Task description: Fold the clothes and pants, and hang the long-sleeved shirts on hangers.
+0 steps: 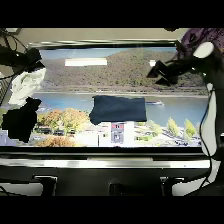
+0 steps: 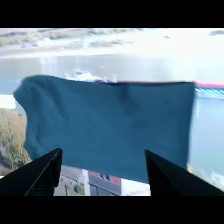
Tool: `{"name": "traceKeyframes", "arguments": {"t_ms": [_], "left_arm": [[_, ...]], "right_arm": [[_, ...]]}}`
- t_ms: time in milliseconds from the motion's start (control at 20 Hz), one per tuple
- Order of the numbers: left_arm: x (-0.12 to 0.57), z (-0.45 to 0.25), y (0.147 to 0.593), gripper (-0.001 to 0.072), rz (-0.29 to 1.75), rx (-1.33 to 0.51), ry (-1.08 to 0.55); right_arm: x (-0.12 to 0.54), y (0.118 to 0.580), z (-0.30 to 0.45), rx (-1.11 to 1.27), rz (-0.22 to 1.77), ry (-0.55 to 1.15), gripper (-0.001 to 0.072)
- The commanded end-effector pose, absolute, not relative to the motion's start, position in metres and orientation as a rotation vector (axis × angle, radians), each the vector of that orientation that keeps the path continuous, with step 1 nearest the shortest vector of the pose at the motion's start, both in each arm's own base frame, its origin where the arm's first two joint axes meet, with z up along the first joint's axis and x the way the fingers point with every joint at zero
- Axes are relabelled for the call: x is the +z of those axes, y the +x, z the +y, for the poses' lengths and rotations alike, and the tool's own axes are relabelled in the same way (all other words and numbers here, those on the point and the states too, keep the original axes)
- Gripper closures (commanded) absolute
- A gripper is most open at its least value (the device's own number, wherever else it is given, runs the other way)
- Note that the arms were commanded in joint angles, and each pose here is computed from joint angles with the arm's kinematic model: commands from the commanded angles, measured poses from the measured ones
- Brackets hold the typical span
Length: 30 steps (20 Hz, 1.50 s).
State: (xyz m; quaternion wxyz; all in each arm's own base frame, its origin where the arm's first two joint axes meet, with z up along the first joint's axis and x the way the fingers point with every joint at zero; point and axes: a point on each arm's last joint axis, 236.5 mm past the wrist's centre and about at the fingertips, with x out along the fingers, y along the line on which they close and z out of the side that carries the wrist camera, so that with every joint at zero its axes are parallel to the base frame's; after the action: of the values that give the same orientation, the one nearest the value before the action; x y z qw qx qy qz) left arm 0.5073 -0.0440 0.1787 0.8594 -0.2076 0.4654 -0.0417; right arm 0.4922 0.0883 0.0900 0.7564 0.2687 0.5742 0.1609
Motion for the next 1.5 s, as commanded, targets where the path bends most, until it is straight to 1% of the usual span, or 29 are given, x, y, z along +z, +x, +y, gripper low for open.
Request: {"name": "traceKeyframes", "arguments": {"t_ms": [0, 150, 250, 300, 350, 400, 750, 850, 900, 1000, 1050, 1100, 1200, 1300, 1450], "left_arm": [[0.179, -0.044, 0.507, 0.0687, 0.976, -0.087, -0.437], [0.179, -0.044, 0.507, 0.0688, 0.976, -0.087, -0.437], [0.179, -0.044, 0.507, 0.0687, 0.976, -0.087, -0.437], [0.179, -0.044, 0.507, 0.0687, 0.975, -0.087, -0.437], [0.179, -0.044, 0.507, 0.0687, 0.975, -0.086, -0.436], [0.179, -0.044, 0.507, 0.0687, 0.975, -0.086, -0.436], [0.179, -0.044, 0.507, 0.0687, 0.975, -0.086, -0.437], [0.179, -0.044, 0.508, 0.0687, 0.975, -0.087, -0.437], [0.179, -0.044, 0.508, 0.0687, 0.975, -0.086, -0.437], [0.179, -0.044, 0.508, 0.0687, 0.975, -0.086, -0.437], [0.179, -0.043, 0.508, 0.0687, 0.974, -0.086, -0.437], [0.180, -0.043, 0.509, 0.0687, 0.970, -0.086, -0.437], [0.180, -0.043, 0.510, 0.0687, 0.964, -0.086, -0.438], [0.181, -0.043, 0.510, 0.0687, 0.964, -0.086, -0.438], [0.181, -0.043, 0.510, 0.0687, 0.964, -0.086, -0.438]], "right_arm": [[0.043, 0.464, 0.050, 0.481, 1.297, 0.743, 0.0114], [-0.026, 0.432, 0.059, 0.498, 1.380, 0.799, 0.0120], [-0.053, 0.426, 0.071, 0.504, 1.379, 0.869, 0.0124], [-0.062, 0.426, 0.076, 0.513, 1.379, 0.897, 0.0128], [-0.069, 0.426, 0.080, 0.525, 1.381, 0.920, 0.0166], [-0.073, 0.428, 0.084, 0.534, 1.379, 0.937, 0.0175], [-0.095, 0.444, 0.102, 0.508, 1.342, 0.886, 0.0193], [-0.095, 0.448, 0.112, 0.511, 1.331, 0.879, 0.0283], [-0.095, 0.451, 0.114, 0.507, 1.320, 0.880, 0.0305], [-0.093, 0.451, 0.122, 0.517, 1.319, 0.879, 0.0429], [-0.091, 0.449, 0.129, 0.535, 1.325, 0.882, 0.0586], [-0.087, 0.448, 0.133, 0.557, 1.329, 0.879, 0.0685], [-0.067, 0.455, 0.136, 0.579, 1.314, 0.874, 0.0686], [-0.038, 0.481, 0.123, 0.509, 1.282, 0.853, 0.0686], [0.011, 0.519, 0.094, 0.383, 1.222, 0.758, 0.0687]]}}
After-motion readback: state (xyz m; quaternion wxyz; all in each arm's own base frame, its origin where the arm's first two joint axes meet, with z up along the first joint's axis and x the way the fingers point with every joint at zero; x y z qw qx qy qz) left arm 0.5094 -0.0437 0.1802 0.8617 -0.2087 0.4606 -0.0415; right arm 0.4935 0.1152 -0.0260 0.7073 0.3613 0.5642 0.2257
